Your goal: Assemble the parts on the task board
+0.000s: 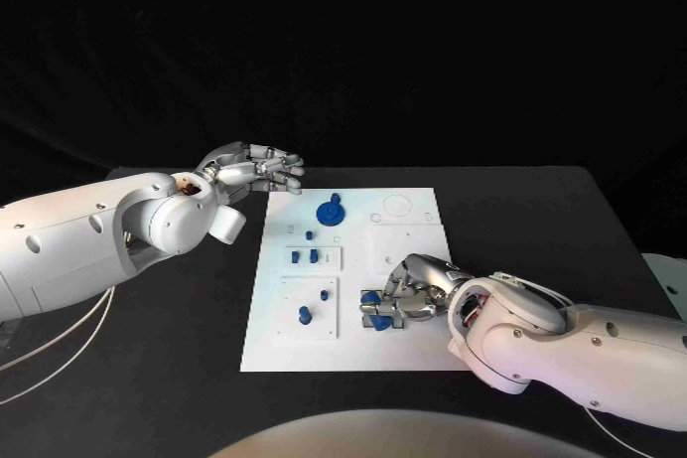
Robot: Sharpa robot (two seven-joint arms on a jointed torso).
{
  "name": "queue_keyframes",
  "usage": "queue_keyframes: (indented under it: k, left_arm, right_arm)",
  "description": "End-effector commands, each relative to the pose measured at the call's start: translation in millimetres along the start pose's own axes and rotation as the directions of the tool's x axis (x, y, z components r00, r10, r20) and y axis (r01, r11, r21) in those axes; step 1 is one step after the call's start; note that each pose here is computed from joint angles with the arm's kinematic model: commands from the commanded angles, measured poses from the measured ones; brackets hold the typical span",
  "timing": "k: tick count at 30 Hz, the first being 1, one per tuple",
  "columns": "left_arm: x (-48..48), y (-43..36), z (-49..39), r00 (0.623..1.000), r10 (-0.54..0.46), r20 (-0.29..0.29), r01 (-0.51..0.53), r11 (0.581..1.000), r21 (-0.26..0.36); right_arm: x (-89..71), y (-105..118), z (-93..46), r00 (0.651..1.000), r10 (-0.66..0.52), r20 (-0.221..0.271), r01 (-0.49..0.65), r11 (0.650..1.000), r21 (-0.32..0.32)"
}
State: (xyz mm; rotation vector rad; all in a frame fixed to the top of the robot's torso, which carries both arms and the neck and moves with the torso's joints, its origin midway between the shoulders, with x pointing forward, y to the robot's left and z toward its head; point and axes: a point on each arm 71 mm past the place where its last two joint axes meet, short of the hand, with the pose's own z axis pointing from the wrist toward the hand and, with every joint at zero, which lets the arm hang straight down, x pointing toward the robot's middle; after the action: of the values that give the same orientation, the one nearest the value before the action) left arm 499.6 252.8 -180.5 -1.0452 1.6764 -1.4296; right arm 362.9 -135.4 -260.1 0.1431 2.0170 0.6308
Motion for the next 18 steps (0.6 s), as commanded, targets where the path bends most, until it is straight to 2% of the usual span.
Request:
queue_keyframes:
  k: [1,11,18]
  left_arm:
    - [2.5,-0.8,0.3,1.0,-0.002,-0.02,0.002,1.0,0.003]
    - [1.6,-0.6,0.1,1.0,-0.002,-0.018,0.002,1.0,0.001]
    - [1.1,-0.5,0.0,1.0,-0.001,-0.016,0.001,1.0,-0.001]
  right_arm:
    - [1.5,0.9,-0.1,1.0,-0.028,-0.012,0.027,1.0,-0.007]
    - [-0.7,-0.3,0.2,0.999,-0.034,0.013,0.034,0.999,-0.008]
    - [-2.4,1.1,-6.6,0.999,-0.021,0.025,0.022,1.0,-0.021]
